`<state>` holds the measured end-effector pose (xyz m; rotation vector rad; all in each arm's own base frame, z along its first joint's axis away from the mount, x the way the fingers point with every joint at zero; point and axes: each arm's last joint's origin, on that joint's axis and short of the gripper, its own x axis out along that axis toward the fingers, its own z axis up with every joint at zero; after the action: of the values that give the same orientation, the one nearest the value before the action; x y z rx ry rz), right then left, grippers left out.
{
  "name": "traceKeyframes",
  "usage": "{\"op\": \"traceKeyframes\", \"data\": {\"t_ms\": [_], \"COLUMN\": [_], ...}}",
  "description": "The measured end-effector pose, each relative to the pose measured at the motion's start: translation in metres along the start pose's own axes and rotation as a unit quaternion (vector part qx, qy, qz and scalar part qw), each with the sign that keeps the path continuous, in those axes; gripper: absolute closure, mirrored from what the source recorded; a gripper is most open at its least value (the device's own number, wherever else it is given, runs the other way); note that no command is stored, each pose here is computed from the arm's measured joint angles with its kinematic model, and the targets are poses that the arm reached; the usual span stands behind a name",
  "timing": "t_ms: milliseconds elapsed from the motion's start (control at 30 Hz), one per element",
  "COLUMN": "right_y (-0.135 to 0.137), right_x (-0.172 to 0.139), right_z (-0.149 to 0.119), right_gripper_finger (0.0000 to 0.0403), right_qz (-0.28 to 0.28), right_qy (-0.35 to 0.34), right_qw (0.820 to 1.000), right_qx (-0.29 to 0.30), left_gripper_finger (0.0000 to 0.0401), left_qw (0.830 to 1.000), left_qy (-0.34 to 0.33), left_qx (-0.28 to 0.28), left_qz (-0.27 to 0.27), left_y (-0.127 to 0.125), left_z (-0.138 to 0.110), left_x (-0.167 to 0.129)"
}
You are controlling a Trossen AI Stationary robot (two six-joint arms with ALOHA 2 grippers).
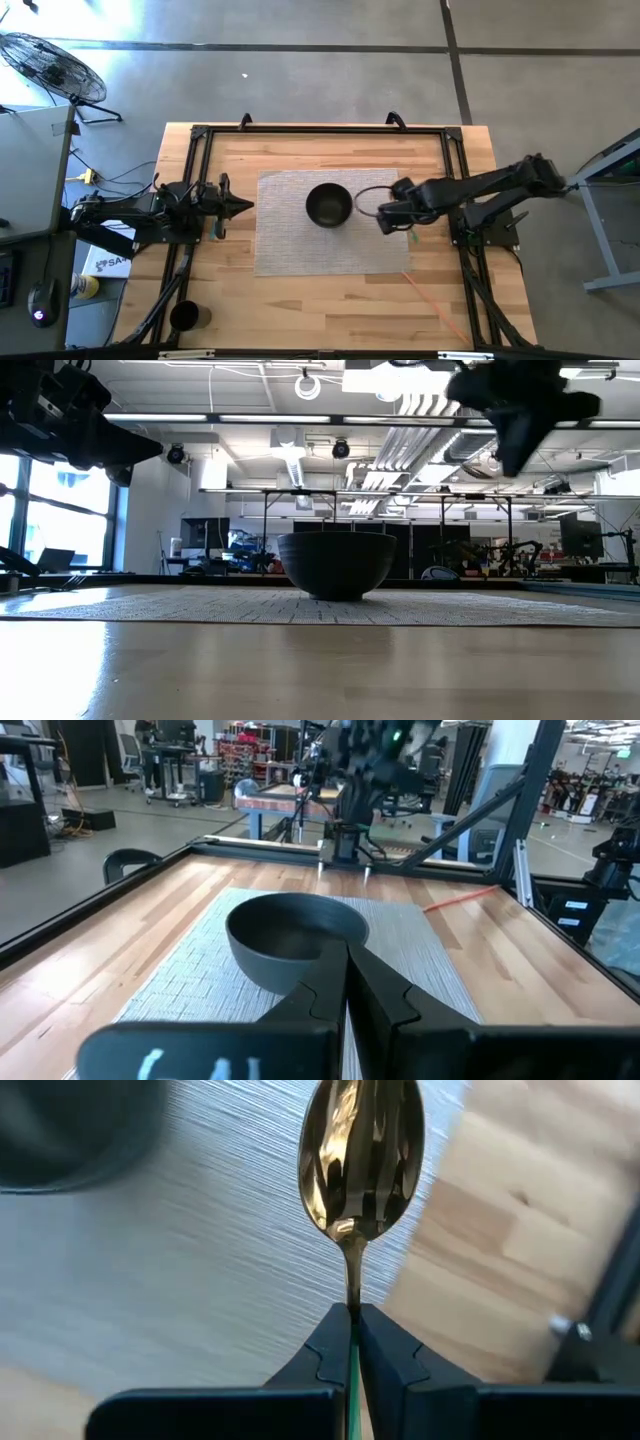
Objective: Pick & Place Utensil
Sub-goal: Put the gold spoon into the black bowl
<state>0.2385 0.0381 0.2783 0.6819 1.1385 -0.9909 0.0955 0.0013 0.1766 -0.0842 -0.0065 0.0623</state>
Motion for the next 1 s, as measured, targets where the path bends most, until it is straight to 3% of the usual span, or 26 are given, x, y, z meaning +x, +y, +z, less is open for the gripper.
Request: {"op": "traceKeyframes", "data": {"t_ms": [233, 467, 700, 1000], "right_y": [0.07, 0.121, 0.138, 0.13], "right_x": [-0.013, 0.006, 0.048, 0.07], "right_z": [0.035, 0.076, 0.105, 0.136], "right_gripper_finger": [0.04, 0.0399, 0.0396, 0.0399], "right_qz": [0.028, 0.063, 0.091, 0.165], "right_qy": [0.005, 0.042, 0.097, 0.158], "right_qw": [0.993, 0.972, 0.957, 0.949], "right_qx": [-0.115, -0.221, -0.257, -0.215], "left_gripper_finger": [0.0393, 0.0393, 0.0393, 0.0393], "left_qw": [1.0, 1.0, 1.0, 1.0], "left_qy": [0.002, 0.002, 0.002, 0.002], "left_qx": [0.0, 0.0, 0.0, 0.0], "left_qz": [0.0, 0.0, 0.001, 0.001], "left_y": [0.0, 0.0, 0.0, 0.0], "left_z": [0.0, 0.0, 0.0, 0.0], "left_x": [0.0, 0.0, 0.0, 0.0]}}
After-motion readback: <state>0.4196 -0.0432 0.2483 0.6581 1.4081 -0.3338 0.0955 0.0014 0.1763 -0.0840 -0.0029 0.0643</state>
